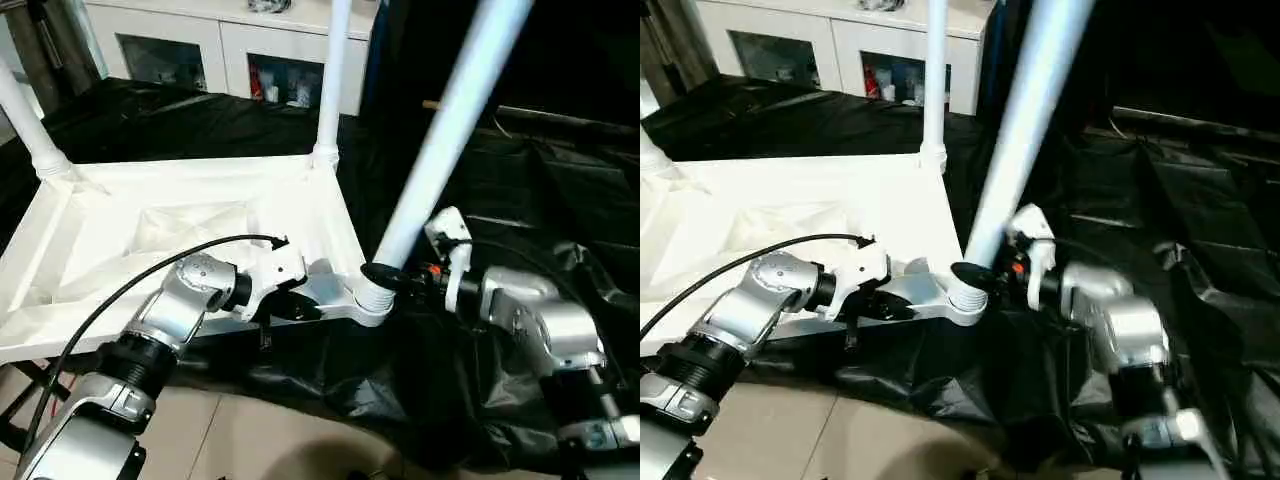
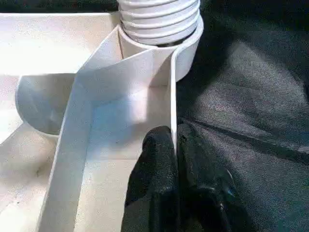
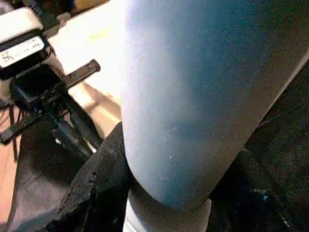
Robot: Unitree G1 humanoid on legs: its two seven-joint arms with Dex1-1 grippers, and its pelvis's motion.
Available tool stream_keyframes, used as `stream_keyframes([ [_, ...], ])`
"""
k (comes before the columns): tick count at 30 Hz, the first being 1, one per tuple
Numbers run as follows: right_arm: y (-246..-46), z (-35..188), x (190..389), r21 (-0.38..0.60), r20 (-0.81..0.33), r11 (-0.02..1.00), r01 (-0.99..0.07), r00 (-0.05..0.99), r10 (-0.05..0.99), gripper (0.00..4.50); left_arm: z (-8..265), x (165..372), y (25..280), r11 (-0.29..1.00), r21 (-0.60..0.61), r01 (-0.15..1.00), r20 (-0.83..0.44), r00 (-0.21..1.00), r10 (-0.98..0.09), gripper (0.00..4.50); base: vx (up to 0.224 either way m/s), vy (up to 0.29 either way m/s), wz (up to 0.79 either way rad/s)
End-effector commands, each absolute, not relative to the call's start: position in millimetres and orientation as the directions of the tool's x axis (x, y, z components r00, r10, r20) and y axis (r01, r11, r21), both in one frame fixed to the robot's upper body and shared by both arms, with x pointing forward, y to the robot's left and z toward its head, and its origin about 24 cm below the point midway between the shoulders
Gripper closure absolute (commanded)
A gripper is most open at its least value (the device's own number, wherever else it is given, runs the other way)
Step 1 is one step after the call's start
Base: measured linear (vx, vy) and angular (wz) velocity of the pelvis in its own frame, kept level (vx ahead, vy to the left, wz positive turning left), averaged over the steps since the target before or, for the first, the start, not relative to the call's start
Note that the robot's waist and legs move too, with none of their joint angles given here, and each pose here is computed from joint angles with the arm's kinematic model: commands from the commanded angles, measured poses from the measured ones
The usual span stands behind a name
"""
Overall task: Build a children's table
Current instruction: Insert table leg to table base
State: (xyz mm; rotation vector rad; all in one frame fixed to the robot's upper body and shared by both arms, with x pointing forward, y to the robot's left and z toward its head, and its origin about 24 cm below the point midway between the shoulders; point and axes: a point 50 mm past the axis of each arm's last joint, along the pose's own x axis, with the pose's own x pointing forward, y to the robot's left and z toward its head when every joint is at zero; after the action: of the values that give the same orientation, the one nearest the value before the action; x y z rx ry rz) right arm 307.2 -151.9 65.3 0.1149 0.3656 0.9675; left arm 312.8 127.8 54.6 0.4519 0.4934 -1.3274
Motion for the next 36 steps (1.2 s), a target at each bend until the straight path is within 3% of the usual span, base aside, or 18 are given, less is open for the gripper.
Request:
stream_keyframes([
  [1, -164.2, 35.9, 297.4, 0.304, -0.338, 0.66, -0.687, 0.57, 0.749, 2.63, 72.6, 323.5, 131.0, 0.227, 0.092, 0.969, -0.544, 0.24, -0.804, 4.5, 0.0, 0.0, 0.0],
  [11, -146.7, 38.8, 277.2, 0.212, -0.313, 0.615, -0.759, 0.544, 0.779, 2.63, 74.9, 327.5, 128.8, 0.236, 0.096, 0.967, -0.542, 0.25, -0.802, 4.5, 0.0, 0.0, 0.0],
  [17, -134.8, 45.0, 281.0, 0.182, -0.328, 0.571, -0.8, 0.498, 0.803, 2.63, 74.7, 326.7, 127.5, 0.217, 0.099, 0.971, -0.547, 0.235, -0.803, 4.5, 0.0, 0.0, 0.0],
  [20, -130.0, 41.4, 283.2, 0.177, -0.391, 0.523, -0.834, 0.428, 0.815, 2.63, 74.2, 325.5, 126.3, 0.204, 0.099, 0.974, -0.55, 0.224, -0.804, 4.5, 0.0, 0.0, 0.0],
  [26, -130.4, 30.8, 282.8, 0.193, -0.454, 0.464, -0.865, 0.341, 0.823, 2.63, 73.9, 324.2, 126.2, 0.195, 0.103, 0.975, -0.551, 0.219, -0.805, 4.5, 0.0, 0.0, 0.0],
  [36, -134.3, 33.7, 288.9, 0.188, -0.412, 0.423, -0.886, 0.32, 0.853, 2.63, 75.2, 323.3, 124.1, 0.166, 0.116, 0.979, -0.545, 0.202, -0.814, 4.5, 0.0, 0.0, 0.0],
])
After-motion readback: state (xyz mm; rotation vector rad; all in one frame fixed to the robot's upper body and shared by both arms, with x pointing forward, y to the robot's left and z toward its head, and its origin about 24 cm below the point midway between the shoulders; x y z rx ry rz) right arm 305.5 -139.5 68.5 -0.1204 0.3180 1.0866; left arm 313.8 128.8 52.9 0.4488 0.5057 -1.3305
